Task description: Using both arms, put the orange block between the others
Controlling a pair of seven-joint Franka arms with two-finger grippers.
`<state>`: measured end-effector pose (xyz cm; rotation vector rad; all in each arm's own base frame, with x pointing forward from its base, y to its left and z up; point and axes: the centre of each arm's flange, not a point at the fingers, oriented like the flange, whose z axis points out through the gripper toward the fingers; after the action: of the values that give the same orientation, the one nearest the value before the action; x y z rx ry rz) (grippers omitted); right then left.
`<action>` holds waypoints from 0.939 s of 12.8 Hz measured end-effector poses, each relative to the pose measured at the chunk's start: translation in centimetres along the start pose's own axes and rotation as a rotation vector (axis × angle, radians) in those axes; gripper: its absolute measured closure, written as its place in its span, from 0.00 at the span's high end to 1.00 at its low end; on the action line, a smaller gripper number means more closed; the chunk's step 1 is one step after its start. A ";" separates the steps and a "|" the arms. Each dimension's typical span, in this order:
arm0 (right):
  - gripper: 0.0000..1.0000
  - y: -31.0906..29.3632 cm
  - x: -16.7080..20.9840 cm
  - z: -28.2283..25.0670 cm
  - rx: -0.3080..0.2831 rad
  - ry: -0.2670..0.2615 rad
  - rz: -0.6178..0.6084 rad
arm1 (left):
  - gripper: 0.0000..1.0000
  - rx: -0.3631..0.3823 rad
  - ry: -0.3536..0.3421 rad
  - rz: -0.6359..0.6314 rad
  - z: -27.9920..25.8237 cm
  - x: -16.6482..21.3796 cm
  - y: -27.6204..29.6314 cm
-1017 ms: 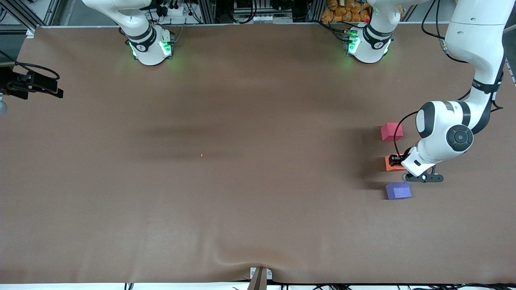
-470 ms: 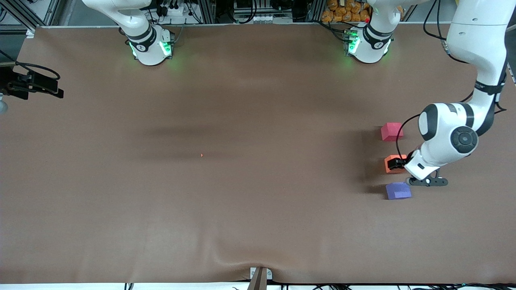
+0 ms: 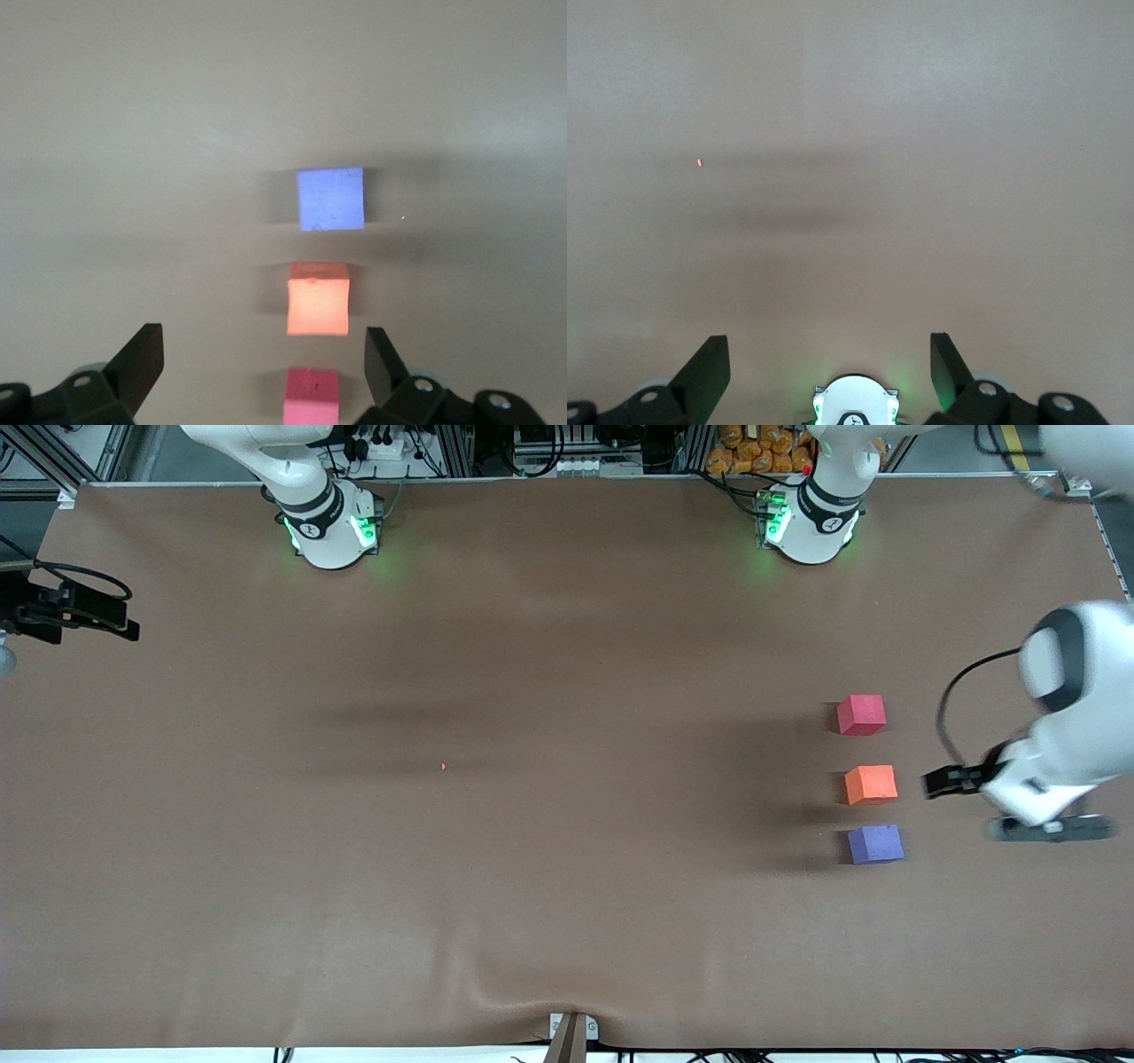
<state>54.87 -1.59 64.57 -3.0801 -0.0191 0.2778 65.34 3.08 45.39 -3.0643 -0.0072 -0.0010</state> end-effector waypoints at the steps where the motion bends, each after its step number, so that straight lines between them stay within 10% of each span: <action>1: 1.00 0.0 0.0 0.0 0.000 0.000 0.000 | 1.00 0.004 0.002 -0.017 -3.6 -0.1 -1.0; 12: 1.00 0.1 0.0 -0.1 -0.001 0.002 0.001 | 1.00 -0.064 0.060 -0.084 -21.6 -8.5 -3.4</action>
<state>54.86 -1.64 64.65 -3.0811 -0.0175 0.2752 56.81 4.81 67.15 -3.1241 -0.1349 -0.1002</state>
